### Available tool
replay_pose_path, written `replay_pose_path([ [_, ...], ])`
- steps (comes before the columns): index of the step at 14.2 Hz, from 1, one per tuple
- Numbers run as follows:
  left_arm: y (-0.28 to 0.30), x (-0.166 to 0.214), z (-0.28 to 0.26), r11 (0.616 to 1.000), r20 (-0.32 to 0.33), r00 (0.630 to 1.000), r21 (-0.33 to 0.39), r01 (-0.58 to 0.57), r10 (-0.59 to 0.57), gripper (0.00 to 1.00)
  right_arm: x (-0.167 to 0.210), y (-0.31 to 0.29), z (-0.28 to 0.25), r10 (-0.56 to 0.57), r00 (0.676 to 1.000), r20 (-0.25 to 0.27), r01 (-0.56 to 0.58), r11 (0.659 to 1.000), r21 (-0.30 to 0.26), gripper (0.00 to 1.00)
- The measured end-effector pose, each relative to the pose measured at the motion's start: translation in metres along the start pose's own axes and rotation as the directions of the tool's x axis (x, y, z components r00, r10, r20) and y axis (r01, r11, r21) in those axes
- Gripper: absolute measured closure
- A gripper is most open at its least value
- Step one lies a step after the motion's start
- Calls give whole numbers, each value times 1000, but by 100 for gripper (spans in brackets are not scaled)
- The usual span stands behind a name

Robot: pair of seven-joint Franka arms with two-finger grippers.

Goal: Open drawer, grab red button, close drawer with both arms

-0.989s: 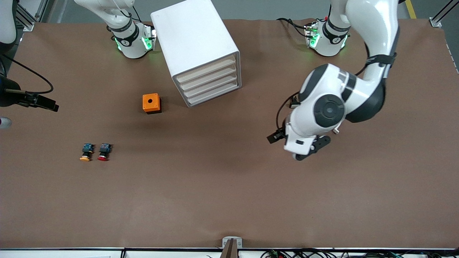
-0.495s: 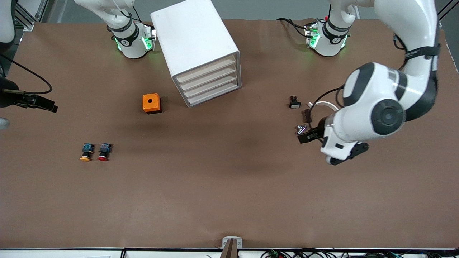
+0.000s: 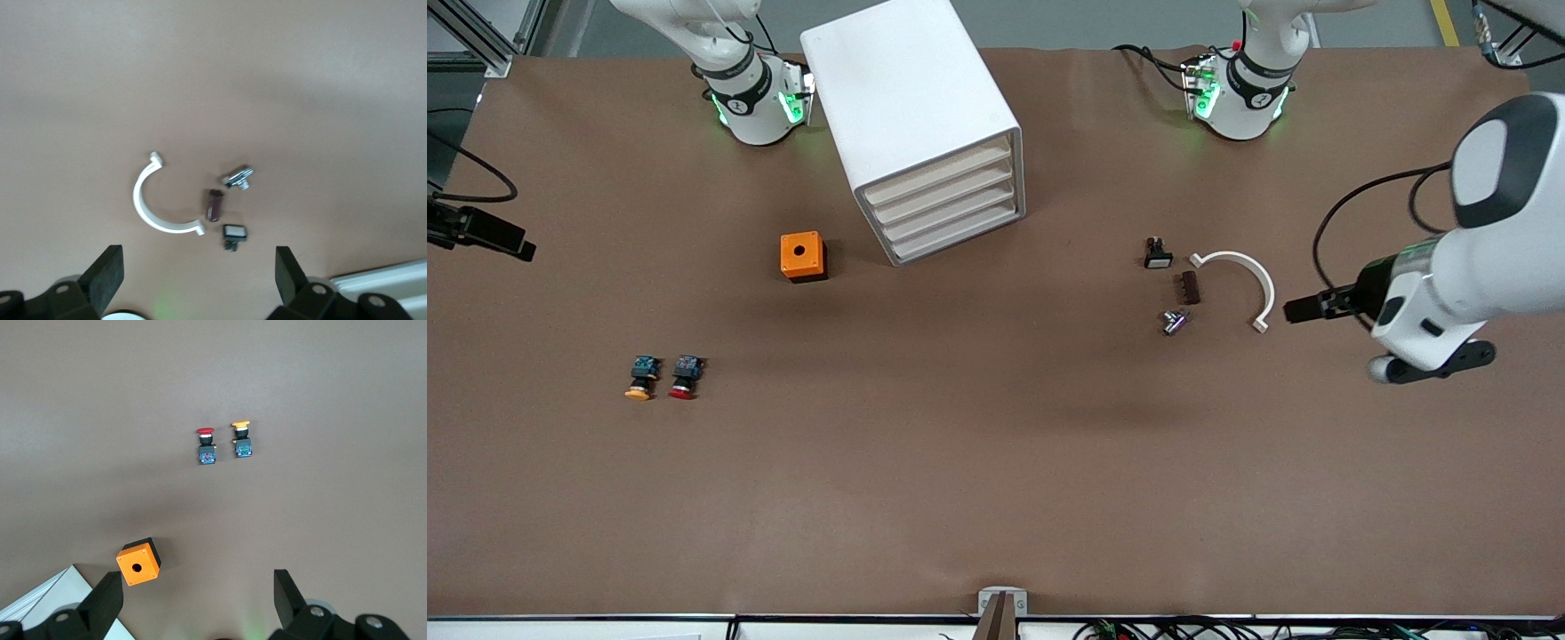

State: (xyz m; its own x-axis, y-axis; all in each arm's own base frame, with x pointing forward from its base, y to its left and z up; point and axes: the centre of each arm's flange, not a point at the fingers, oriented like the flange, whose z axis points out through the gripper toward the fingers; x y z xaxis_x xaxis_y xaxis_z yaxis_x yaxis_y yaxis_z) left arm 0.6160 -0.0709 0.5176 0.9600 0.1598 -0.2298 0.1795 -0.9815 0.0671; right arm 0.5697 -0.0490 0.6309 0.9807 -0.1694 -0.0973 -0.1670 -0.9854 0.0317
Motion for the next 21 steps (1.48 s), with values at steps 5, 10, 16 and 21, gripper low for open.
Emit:
replay_pose_path([
  [5,-48,-33,-14,998,-93,994,3,-61,61,0,-5,1,0,2,999,32,-2,1000,4,0],
  [10,-66,-41,-15,996,-129,988,30,-82,86,0,-10,3,-5,5,999,46,-6,1000,5,0],
  [16,-72,-55,-38,995,-208,973,48,-93,101,0,-19,10,-11,15,997,71,-16,1000,15,0],
  [21,-76,-81,-74,994,-221,970,48,-96,104,0,-31,13,-24,18,998,64,-20,999,31,0],
])
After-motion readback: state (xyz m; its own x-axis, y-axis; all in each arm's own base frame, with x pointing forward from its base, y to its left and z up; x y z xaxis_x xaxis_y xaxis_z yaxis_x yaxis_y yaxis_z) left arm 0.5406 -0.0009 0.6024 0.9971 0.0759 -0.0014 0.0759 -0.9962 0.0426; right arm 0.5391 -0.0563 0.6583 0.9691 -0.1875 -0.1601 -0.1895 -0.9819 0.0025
